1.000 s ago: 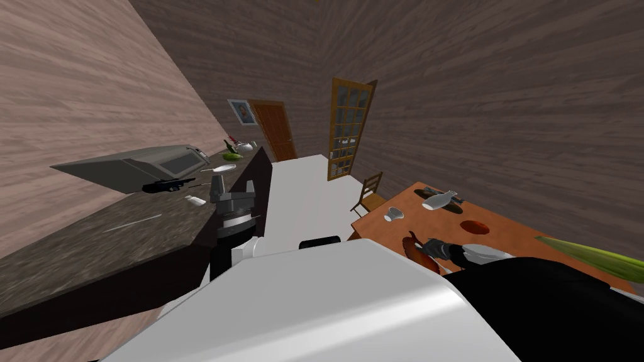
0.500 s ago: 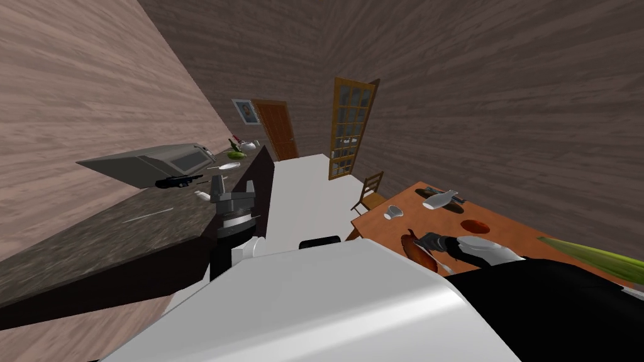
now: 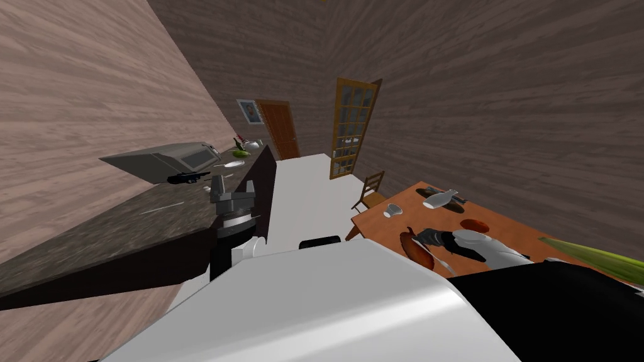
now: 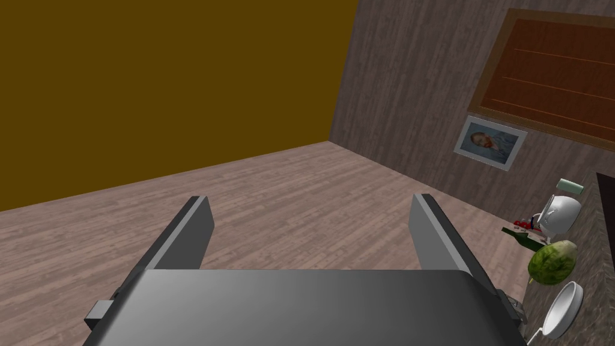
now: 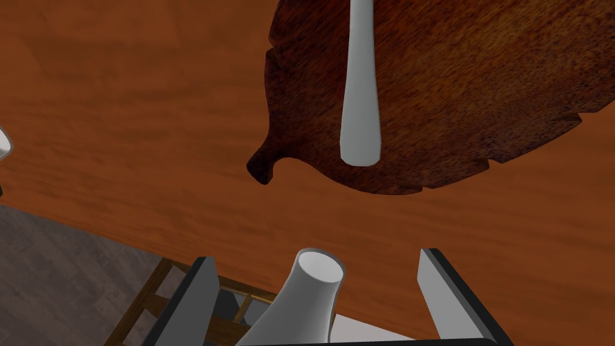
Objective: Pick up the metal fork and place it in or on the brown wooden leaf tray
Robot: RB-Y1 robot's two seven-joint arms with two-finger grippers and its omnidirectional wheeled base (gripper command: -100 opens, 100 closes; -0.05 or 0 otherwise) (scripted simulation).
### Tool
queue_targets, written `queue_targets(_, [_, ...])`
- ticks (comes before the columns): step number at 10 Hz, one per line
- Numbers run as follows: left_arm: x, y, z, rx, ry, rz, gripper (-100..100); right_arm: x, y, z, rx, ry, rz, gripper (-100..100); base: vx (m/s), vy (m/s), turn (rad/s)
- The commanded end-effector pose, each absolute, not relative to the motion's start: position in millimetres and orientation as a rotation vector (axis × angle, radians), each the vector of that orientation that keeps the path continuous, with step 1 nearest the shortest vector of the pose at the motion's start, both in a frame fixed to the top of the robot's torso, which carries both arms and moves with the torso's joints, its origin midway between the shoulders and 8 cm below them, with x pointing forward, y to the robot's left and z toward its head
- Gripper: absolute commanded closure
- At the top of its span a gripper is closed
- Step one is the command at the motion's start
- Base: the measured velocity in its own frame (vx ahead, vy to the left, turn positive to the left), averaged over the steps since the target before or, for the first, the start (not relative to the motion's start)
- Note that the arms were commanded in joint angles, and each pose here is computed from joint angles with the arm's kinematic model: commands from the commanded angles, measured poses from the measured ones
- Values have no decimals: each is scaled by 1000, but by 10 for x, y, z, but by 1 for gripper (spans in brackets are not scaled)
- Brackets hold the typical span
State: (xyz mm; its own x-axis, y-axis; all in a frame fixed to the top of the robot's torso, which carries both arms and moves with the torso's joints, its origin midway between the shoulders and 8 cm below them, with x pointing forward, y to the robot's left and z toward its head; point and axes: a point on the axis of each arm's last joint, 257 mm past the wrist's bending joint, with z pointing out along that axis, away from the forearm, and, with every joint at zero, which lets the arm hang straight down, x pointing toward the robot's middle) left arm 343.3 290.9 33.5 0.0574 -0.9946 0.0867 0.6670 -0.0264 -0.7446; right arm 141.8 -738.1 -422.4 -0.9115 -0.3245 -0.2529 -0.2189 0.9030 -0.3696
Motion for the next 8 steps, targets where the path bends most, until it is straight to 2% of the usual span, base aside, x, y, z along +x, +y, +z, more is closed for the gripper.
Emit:
queue_targets(1, [3433,2909,335,-738,573,-1450,0,1440,-7399,-4226,-429,2768,-493,-100,-55,6,-13])
queue_targets(8, [3433,2909,335,-738,573,-1450,0,1720,-7479,-4106,-355,2777,-486,-100,-60,13,39])
